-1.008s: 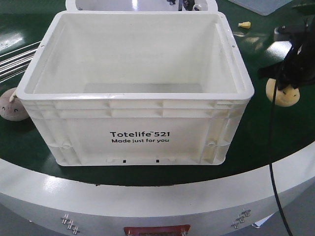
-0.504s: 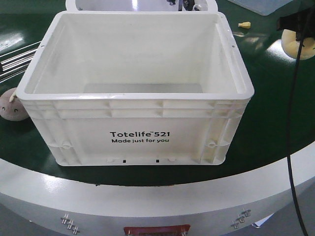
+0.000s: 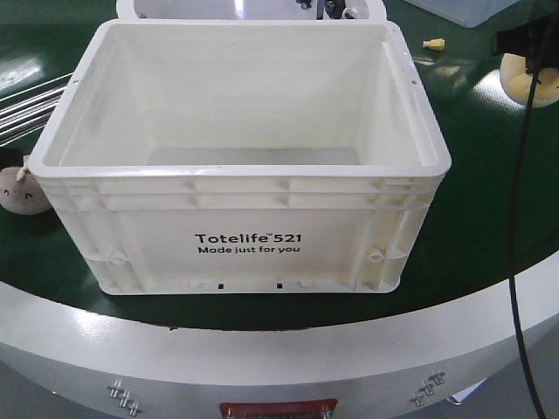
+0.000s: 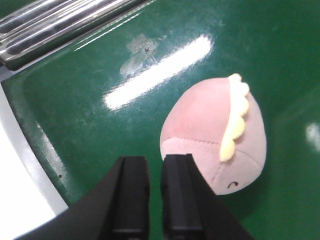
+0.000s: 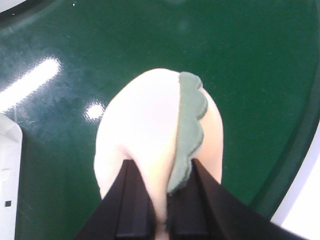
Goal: Place moving items into box and shelve
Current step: 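Close the left gripper on the pink plush, right on the cream plush, then lift both plush toys and carry them over the tote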
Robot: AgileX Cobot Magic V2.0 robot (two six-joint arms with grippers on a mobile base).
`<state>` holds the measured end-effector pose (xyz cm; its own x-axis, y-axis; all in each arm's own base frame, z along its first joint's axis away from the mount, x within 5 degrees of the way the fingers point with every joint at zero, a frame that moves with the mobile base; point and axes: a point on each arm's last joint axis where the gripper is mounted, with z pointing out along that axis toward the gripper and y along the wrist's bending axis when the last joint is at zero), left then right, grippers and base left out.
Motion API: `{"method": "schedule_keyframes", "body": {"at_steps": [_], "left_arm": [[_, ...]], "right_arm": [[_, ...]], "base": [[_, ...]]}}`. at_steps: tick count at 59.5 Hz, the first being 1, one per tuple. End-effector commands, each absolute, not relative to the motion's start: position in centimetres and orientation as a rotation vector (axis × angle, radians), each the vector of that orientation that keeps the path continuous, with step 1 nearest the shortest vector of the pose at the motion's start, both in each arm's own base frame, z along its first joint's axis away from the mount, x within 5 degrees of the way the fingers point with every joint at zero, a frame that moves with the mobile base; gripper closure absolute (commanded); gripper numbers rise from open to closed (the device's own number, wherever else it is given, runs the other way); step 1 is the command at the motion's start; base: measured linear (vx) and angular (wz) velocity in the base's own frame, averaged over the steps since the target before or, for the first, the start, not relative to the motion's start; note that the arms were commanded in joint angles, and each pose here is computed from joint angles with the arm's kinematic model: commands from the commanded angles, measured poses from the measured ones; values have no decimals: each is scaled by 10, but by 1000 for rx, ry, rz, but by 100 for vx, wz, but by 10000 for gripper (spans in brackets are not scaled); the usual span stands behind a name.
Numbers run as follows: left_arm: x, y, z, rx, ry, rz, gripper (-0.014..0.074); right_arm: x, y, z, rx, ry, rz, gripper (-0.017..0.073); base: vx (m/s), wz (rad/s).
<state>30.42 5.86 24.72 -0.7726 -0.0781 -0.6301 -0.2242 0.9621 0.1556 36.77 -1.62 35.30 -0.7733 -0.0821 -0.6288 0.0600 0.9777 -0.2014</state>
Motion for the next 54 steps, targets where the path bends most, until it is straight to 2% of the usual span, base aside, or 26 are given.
{"method": "schedule_keyframes", "body": {"at_steps": [1, 16, 39, 54], "left_arm": [[308, 57, 269, -163, 2355, 293, 300], [311, 56, 267, -186, 2348, 259, 189], [320, 50, 258, -310, 2315, 103, 183], [330, 47, 240, -272, 2358, 48, 183]], "right_arm": [[361, -19, 385, -27, 2298, -297, 575], [361, -19, 385, -27, 2299, -297, 575], [361, -19, 385, -27, 2299, -297, 575], [361, -19, 385, -27, 2299, -297, 575]], "base": [[0, 0], [0, 0], [0, 0], [0, 0]]}}
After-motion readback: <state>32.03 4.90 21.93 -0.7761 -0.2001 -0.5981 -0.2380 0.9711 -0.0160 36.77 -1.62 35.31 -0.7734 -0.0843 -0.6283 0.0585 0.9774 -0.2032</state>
